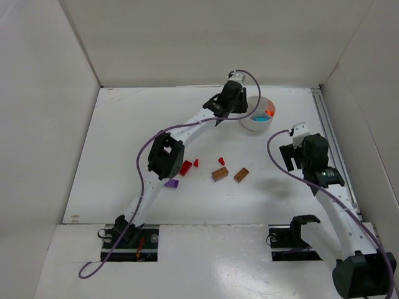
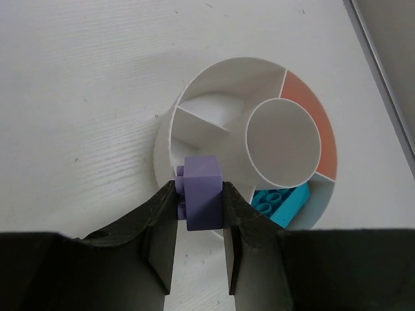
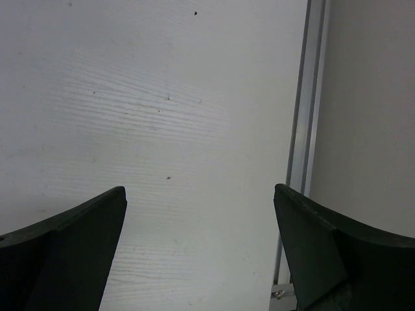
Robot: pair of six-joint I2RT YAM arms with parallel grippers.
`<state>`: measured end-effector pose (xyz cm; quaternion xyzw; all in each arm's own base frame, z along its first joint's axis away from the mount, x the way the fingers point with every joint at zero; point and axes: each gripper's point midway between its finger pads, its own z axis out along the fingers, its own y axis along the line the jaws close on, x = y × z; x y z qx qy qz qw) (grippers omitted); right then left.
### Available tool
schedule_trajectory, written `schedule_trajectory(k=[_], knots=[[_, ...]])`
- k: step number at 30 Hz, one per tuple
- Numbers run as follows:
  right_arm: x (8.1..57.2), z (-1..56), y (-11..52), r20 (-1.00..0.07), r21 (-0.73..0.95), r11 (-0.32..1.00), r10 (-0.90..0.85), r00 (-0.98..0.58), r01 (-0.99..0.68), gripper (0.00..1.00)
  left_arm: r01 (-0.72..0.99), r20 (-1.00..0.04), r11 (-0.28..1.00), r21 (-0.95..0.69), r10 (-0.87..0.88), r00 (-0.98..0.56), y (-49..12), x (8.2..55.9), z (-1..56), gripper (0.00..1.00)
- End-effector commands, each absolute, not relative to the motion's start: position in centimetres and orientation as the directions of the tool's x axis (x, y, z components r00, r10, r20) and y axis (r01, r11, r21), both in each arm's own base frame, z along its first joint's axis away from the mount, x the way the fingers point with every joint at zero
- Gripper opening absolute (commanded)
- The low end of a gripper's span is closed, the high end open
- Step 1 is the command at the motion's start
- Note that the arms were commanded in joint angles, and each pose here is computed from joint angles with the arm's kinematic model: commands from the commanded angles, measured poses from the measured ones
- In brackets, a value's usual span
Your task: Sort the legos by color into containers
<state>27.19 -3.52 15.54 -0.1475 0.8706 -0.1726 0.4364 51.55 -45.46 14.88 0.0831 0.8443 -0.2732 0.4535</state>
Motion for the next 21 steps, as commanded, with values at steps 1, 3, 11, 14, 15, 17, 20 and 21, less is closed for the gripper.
schedule_trajectory(k=[1, 3, 11, 14, 15, 17, 20, 21], knots=[[27.9, 16.3, -3.6, -0.734, -0.425, 0.902, -0.394, -0.553, -0.08, 1.0, 0.493, -0.858, 0.753, -0.437, -0.184, -0.479, -47.3, 51.7, 22.0, 0.13], [27.9, 16.3, -3.6, -0.734, -0.425, 0.902, -0.394, -0.553, -0.08, 1.0, 0.505, -0.86, 0.742, -0.441, -0.187, -0.475, -47.6, 51.7, 22.3, 0.15], [28.0, 16.3, -3.4, -0.736, -0.42, 0.903, -0.395, -0.55, -0.087, 1.0, 0.503, -0.858, 0.743, -0.441, -0.185, -0.478, -47.7, 51.8, 21.6, 0.43], [28.0, 16.3, -3.4, -0.736, -0.42, 0.903, -0.395, -0.55, -0.087, 1.0, 0.493, -0.858, 0.752, -0.437, -0.183, -0.481, -47.3, 51.7, 21.6, 0.58], [28.0, 16.3, -3.4, -0.736, -0.42, 0.903, -0.395, -0.55, -0.087, 1.0, 0.488, -0.859, 0.757, -0.435, -0.186, -0.477, -47.1, 51.7, 21.9, 0.62], [28.0, 16.3, -3.4, -0.736, -0.42, 0.903, -0.395, -0.55, -0.087, 1.0, 0.492, -0.862, 0.753, -0.437, -0.194, -0.468, -46.8, 51.3, 23.2, 0.71], [28.4, 16.8, -2.9, -0.743, -0.431, 0.894, -0.43, -0.512, -0.124, 1.0, 0.491, -0.868, 0.762, -0.423, -0.187, -0.459, -45.8, 50.6, 24.5, 0.8], [28.8, 17.2, -2.0, -0.766, -0.418, 0.894, -0.441, -0.467, -0.158, 1.0, 0.491, -0.869, 0.761, -0.424, -0.188, -0.458, -45.6, 50.3, 25.0, 0.89]])
